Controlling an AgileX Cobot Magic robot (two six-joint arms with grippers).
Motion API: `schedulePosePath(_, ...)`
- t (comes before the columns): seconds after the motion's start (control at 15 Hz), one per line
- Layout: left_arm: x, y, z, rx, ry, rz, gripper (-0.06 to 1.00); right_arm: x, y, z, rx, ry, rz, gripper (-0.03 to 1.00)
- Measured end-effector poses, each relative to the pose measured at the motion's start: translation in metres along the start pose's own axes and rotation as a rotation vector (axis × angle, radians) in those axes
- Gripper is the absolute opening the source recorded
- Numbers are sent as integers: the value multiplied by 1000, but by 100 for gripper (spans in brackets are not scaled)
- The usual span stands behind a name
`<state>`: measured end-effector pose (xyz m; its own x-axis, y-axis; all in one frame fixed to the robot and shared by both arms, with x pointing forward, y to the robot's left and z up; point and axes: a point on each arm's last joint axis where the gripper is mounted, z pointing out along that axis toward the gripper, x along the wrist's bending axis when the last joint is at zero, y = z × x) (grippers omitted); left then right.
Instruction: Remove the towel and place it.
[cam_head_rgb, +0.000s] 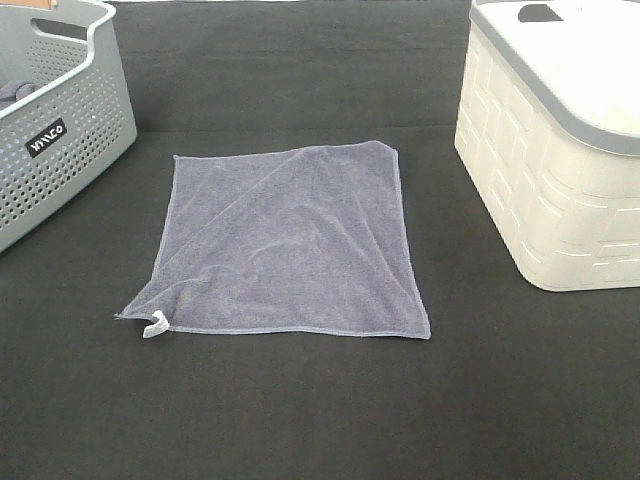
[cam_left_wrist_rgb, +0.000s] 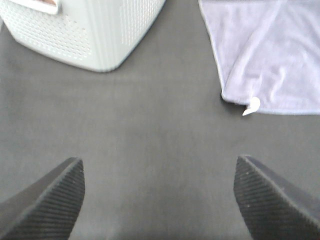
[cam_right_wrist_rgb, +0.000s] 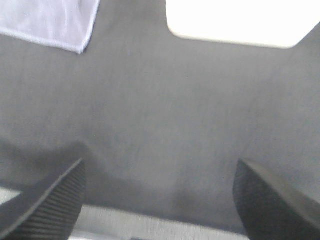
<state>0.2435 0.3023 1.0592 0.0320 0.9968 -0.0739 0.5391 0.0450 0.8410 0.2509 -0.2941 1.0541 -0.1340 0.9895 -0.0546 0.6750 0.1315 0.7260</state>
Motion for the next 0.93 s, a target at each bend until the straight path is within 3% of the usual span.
schedulePosePath(0.27,1,-7,-12,-116,-10,4,76,3,-19,-20,-170,-22,-30,76)
schedulePosePath(0.93,3,-6,-10,-135,17,21,76,5,-13,-14,-283,-8,-74,75)
